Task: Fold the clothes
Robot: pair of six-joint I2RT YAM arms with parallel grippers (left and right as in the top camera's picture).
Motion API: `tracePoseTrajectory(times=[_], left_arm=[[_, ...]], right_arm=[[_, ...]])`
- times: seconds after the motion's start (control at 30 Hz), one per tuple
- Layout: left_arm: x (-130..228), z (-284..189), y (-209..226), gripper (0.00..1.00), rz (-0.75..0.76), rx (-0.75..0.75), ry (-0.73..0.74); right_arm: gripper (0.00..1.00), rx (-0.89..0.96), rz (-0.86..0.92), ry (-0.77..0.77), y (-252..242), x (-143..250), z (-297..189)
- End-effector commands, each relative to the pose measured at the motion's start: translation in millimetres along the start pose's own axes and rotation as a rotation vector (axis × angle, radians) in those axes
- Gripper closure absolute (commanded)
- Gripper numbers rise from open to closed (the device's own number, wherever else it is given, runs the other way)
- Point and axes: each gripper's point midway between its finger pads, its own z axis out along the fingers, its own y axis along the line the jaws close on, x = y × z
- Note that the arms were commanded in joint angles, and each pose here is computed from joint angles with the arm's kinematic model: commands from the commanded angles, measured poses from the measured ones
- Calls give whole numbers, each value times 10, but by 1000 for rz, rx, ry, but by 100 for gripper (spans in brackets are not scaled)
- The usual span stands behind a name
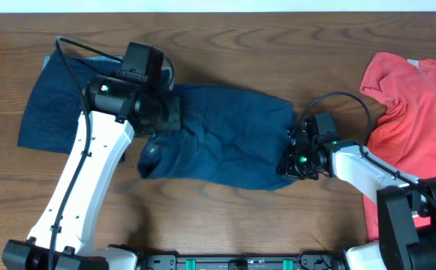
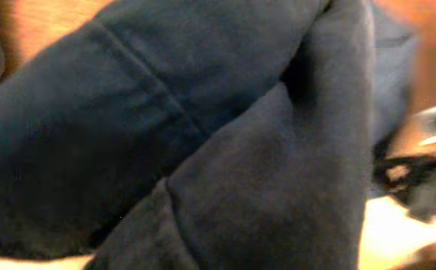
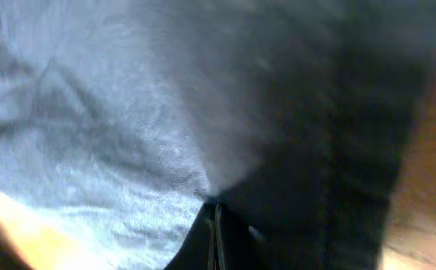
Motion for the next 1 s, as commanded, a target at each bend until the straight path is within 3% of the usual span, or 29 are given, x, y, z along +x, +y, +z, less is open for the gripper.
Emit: tracePoseTrajectory(times=[0.0, 0.17, 0.43, 0.57, 0.6, 0.97], left_arm=[[-105, 4, -370, 94, -89, 132, -32], [-189, 242, -777, 94, -56, 182, -54], [-37, 1108, -1363, 93, 70, 215, 38], [71, 1403, -1610, 83, 102, 246, 61], [103, 1443, -1696, 74, 117, 268, 66], [566, 1422, -2269, 75, 235, 394, 133]], right_arm=[[99, 163, 55, 91, -401, 301, 213], [99, 162, 55, 91, -399, 302, 213], [99, 168, 63, 108, -413, 346, 206], [99, 173, 69, 120, -423, 377, 201], [99, 174, 70, 122, -424, 383, 200], [93, 184, 72, 125, -442, 394, 195]])
